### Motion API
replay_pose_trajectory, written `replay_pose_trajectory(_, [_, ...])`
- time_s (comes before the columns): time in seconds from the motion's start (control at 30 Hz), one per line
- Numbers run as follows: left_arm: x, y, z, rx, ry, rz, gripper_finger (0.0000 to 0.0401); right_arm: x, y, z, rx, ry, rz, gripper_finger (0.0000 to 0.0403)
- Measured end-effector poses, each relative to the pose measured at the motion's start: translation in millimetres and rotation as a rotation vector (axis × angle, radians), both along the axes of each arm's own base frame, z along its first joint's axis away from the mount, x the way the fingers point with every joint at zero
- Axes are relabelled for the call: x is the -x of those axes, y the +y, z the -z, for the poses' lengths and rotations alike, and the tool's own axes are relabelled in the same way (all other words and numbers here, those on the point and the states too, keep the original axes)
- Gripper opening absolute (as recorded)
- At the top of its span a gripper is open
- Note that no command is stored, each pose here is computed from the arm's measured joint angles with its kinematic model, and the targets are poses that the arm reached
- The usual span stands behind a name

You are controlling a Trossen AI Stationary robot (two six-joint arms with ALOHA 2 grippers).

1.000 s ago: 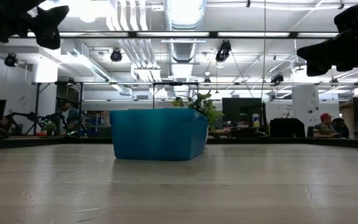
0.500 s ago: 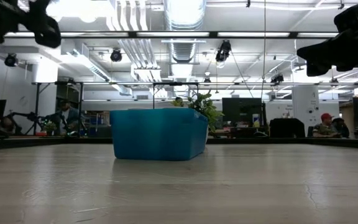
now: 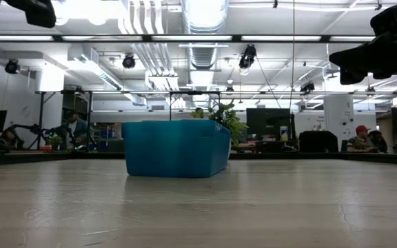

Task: Pick and place pill bottles into a basket
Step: Return to Home Position

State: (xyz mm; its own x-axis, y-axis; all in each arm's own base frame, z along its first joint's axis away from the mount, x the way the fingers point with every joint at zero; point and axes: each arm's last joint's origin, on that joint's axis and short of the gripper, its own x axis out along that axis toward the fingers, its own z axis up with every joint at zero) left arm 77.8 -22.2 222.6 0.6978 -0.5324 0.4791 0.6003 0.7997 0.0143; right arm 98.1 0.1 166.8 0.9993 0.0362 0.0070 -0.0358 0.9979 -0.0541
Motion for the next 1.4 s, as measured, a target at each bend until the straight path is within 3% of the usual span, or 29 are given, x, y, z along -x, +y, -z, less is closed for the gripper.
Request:
replay_pose_trajectory(0.43, [0.2, -1.4, 1.3, 0.004, 0.029, 0.071, 0.0200, 0.0, 0.0, 0.0, 0.001, 0.000, 0.000, 0.0009])
replay_pose_trajectory(0.83, [0.4, -1.5, 1.2, 0.001, 0.026, 0.074, 0.0069, 0.0, 0.0, 0.0, 0.001, 0.000, 0.000, 0.0009])
replay_pose_trajectory(1.4, [-0.7, -1.7, 2.3, -0.025, 0.019, 0.061, 0.0064, 0.0, 0.0, 0.0, -0.001, 0.000, 0.000, 0.0009])
